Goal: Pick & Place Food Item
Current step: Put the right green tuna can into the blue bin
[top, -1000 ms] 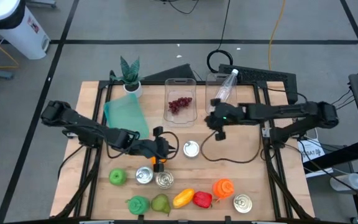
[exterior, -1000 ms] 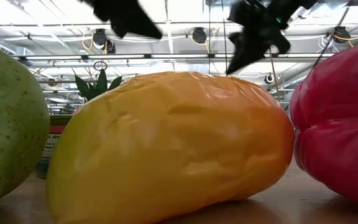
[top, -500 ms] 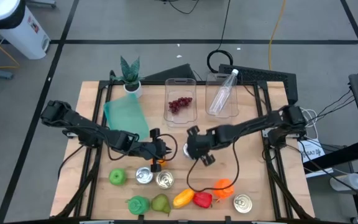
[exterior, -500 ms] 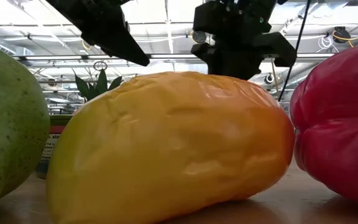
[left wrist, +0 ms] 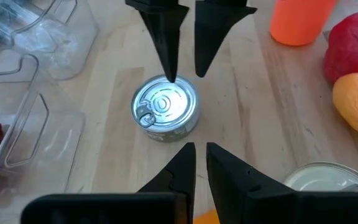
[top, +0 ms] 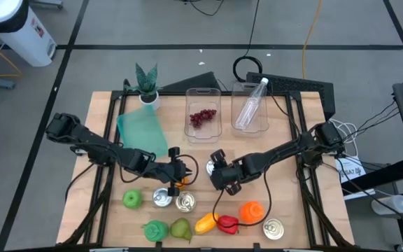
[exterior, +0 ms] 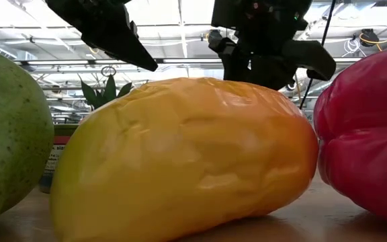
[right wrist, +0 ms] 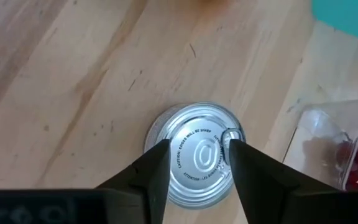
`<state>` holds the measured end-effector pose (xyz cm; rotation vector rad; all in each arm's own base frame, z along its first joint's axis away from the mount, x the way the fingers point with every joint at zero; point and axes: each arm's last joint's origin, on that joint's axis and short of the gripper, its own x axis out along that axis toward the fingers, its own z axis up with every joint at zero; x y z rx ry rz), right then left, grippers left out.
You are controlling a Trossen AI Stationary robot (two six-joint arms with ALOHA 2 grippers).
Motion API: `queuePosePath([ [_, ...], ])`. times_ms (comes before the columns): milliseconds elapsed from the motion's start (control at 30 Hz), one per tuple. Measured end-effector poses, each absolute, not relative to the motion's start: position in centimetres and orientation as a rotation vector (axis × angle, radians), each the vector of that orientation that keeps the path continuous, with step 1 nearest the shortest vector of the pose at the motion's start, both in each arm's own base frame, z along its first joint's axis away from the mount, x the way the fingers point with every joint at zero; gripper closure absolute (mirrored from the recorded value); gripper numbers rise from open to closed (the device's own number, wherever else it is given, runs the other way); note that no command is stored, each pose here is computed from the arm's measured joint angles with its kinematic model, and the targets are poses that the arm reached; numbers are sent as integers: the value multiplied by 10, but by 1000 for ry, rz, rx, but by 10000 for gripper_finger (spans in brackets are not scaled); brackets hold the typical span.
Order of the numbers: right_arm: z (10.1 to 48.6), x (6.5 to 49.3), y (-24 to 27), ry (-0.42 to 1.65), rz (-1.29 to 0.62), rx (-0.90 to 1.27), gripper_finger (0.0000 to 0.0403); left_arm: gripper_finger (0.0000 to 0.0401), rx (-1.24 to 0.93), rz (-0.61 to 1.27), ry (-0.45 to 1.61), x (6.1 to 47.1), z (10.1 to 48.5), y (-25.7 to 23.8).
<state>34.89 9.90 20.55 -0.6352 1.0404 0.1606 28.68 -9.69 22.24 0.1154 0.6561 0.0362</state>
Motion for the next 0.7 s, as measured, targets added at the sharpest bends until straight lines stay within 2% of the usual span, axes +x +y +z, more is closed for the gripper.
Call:
queuePosePath([
  [267, 180, 341, 98, 1017, 200, -638, 254, 352, 118, 34, 656, 287, 222, -97],
  [500, 178, 339, 105, 1002, 211, -637, 254, 352, 127, 36, 656, 287, 222, -97],
  [700, 172, 336, 105, 1006, 191, -603, 271, 352, 141, 38, 653, 287, 223, -97],
])
